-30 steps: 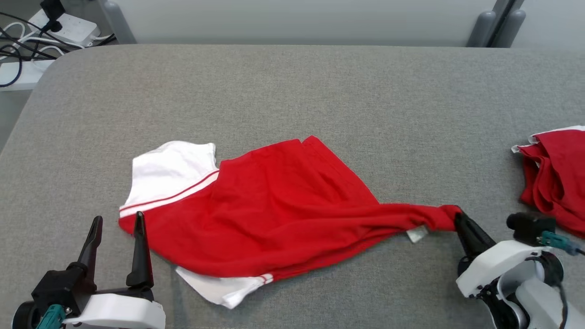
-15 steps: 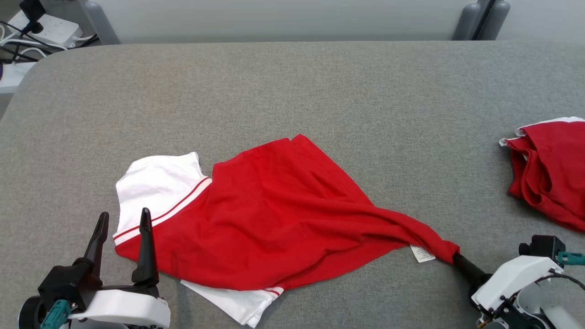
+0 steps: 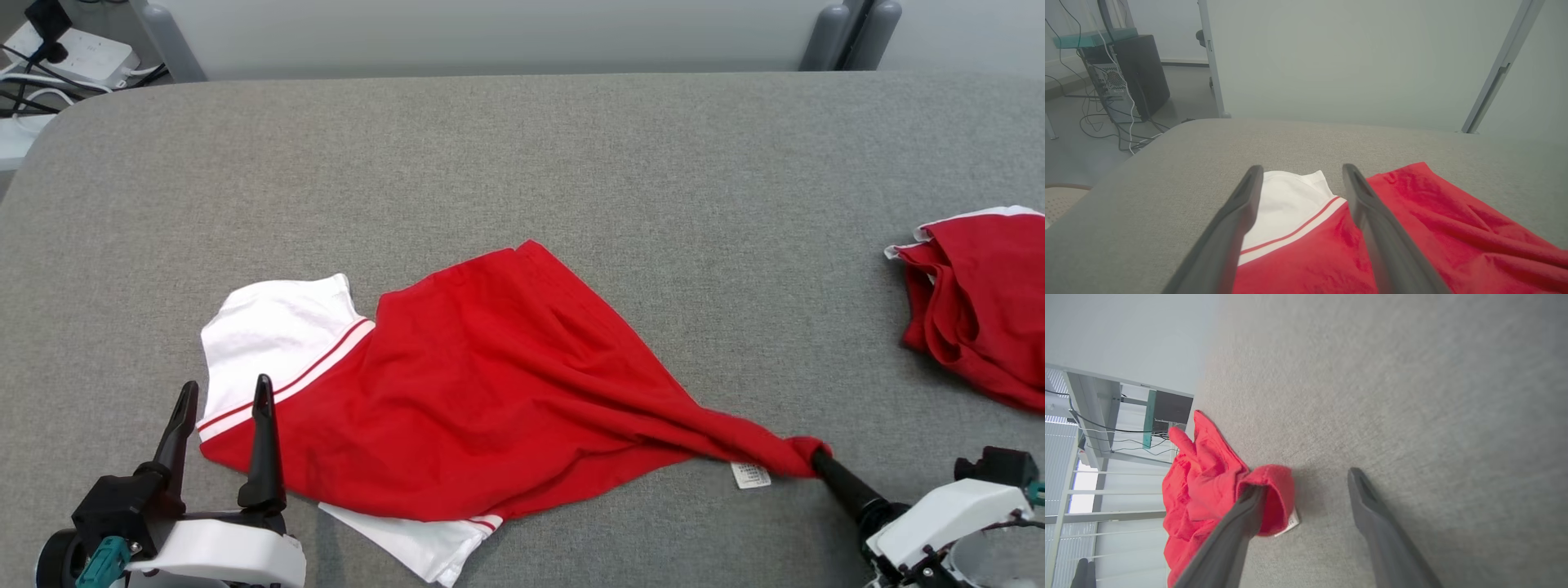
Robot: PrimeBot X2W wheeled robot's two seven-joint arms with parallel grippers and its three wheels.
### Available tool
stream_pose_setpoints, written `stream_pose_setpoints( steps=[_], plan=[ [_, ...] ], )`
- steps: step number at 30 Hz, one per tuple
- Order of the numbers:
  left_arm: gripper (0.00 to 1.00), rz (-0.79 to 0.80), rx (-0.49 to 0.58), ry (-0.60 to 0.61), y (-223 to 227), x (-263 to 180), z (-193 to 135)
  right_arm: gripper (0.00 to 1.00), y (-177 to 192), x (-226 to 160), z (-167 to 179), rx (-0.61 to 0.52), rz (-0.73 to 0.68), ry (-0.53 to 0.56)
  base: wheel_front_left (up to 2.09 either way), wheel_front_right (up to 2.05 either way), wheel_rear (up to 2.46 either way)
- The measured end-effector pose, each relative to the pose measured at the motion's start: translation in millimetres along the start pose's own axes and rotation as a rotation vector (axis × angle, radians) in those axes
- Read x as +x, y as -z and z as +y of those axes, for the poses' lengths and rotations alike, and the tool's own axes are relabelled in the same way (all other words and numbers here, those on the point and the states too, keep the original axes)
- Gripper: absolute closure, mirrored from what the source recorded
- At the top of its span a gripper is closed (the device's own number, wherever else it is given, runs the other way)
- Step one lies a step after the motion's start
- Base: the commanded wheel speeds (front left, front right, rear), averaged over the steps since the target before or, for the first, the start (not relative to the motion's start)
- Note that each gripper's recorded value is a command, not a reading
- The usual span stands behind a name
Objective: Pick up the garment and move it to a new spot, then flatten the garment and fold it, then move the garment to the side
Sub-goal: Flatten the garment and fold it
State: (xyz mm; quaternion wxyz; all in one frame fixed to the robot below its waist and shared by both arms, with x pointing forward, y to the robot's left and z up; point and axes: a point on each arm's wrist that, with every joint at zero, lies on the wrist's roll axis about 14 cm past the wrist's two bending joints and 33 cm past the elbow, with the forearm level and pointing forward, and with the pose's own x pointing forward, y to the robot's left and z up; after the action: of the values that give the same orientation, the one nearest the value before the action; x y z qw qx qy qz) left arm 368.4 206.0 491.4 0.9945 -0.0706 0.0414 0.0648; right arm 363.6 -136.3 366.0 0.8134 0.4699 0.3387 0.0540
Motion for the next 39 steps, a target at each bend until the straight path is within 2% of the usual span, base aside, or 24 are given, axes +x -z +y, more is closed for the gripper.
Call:
stream_pose_setpoints(
  steps=[7,10,14,19,21,22,27,30,39],
  plan=[
    [0.00,-0.015,0.000,0.002,-4.9,-0.8,0.0,0.00,-55.2,-24.1,-8.2,-0.055,-0.214,0.023,0.00,0.00,0.00],
    [0.00,-0.025,0.004,0.011,-8.3,-0.3,-1.8,0.00,-82.8,-37.3,9.8,-0.116,-0.328,-0.027,0.00,0.00,0.00],
    [0.00,-0.049,0.004,0.025,-16.5,-0.1,-5.5,0.00,-125.7,-62.2,50.1,-0.319,-0.533,-0.107,0.00,0.00,0.00],
    [0.00,-0.091,0.012,0.032,-30.6,-2.7,-5.5,0.00,-146.0,-85.5,96.5,-0.652,-0.717,-0.170,0.00,0.00,0.00],
    [0.00,-0.112,0.017,0.026,-37.9,-4.5,-2.8,0.00,-149.0,-91.6,116.0,-0.770,-0.775,-0.197,0.00,0.00,0.00],
    [0.00,-0.134,0.021,0.023,-45.2,-7.2,-0.1,0.00,-147.8,-95.6,132.8,-0.894,-0.814,-0.213,0.00,0.00,0.00],
    [0.00,-0.139,0.023,-0.002,-46.8,-23.8,7.8,0.00,-131.1,-99.2,152.7,-1.112,-0.843,-0.219,0.00,0.00,0.00],
    [0.00,-0.114,0.022,-0.026,-37.9,-38.3,14.1,0.00,-117.6,-98.8,149.8,-1.160,-0.826,-0.206,0.00,0.00,0.00],
    [0.00,-0.078,0.019,-0.054,-22.6,-67.6,26.2,0.00,-89.2,-103.2,111.3,-1.132,-0.754,-0.115,0.00,0.00,0.00]
  ],
)
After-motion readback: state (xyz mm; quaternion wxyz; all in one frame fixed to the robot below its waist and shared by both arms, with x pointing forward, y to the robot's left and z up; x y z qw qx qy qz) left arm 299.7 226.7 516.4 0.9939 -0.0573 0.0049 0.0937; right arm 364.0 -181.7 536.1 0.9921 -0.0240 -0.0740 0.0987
